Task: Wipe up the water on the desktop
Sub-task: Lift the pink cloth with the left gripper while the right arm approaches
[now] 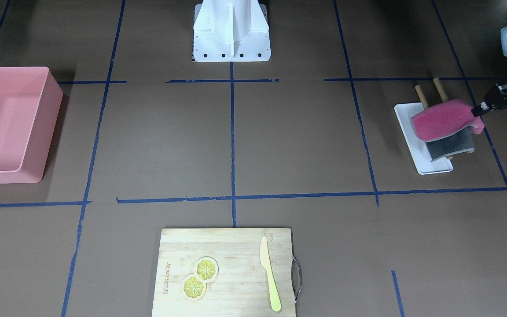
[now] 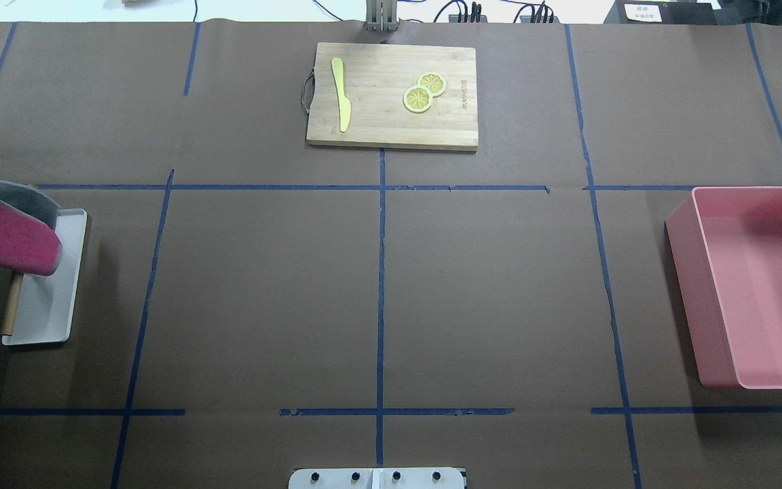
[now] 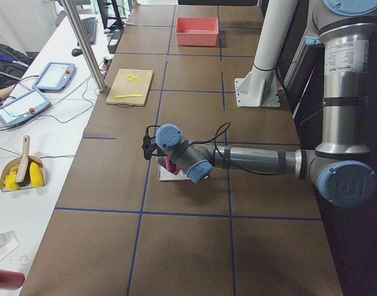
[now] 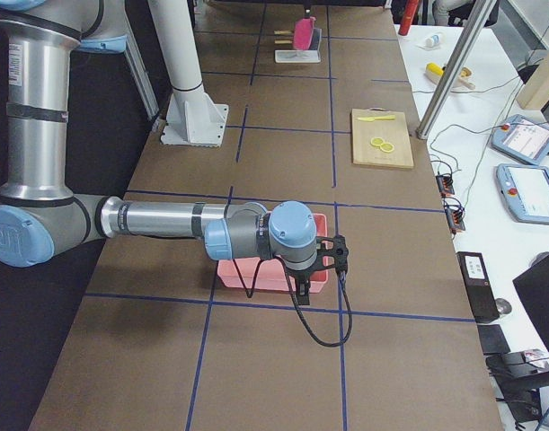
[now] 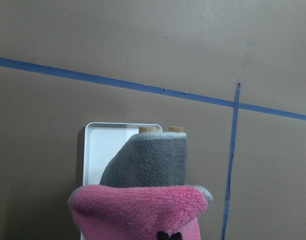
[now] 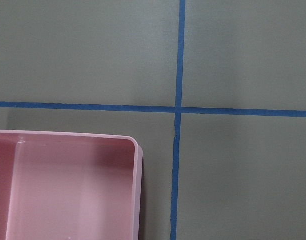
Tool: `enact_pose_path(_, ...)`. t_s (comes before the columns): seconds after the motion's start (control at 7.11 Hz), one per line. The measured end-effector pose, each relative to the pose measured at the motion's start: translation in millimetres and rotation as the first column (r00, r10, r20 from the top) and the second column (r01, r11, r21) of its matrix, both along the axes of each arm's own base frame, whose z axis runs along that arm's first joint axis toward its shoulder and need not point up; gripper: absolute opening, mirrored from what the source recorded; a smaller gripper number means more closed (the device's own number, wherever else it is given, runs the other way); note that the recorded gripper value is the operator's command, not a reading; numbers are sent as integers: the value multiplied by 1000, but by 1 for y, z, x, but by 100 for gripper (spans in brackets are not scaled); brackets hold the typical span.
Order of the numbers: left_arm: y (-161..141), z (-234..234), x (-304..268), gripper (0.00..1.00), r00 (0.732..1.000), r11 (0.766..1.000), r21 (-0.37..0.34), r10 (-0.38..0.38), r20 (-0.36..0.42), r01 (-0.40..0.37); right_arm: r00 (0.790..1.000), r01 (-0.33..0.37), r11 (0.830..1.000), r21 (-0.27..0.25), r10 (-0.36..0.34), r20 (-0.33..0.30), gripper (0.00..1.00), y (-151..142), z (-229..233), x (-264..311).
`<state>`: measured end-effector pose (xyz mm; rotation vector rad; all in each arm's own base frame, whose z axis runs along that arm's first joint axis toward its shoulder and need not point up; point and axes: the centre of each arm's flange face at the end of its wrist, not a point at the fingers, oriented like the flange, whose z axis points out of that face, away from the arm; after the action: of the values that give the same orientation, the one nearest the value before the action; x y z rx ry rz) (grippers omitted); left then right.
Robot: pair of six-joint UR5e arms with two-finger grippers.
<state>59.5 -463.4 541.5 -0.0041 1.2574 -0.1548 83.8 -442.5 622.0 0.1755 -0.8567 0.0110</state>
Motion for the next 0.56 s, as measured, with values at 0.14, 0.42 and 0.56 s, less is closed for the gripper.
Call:
enact_pose_path(0.14,-4,-15,-11,0,1000,1000,-15,-5,-22,5,1000,0,1000,17,0,2,100,-1,-2,0)
enact_pose_path(0.42,-11,-92,-33,0,999,997,-72,-31,-43,28,1000,1,1000,31,-1,5,100,-4,-7,-1)
enact_pose_path(0.56,-12,-147,-39,0,998,994,-105,-44,-40,40,1000,4,999,38,-5,9,100,-5,-9,-2)
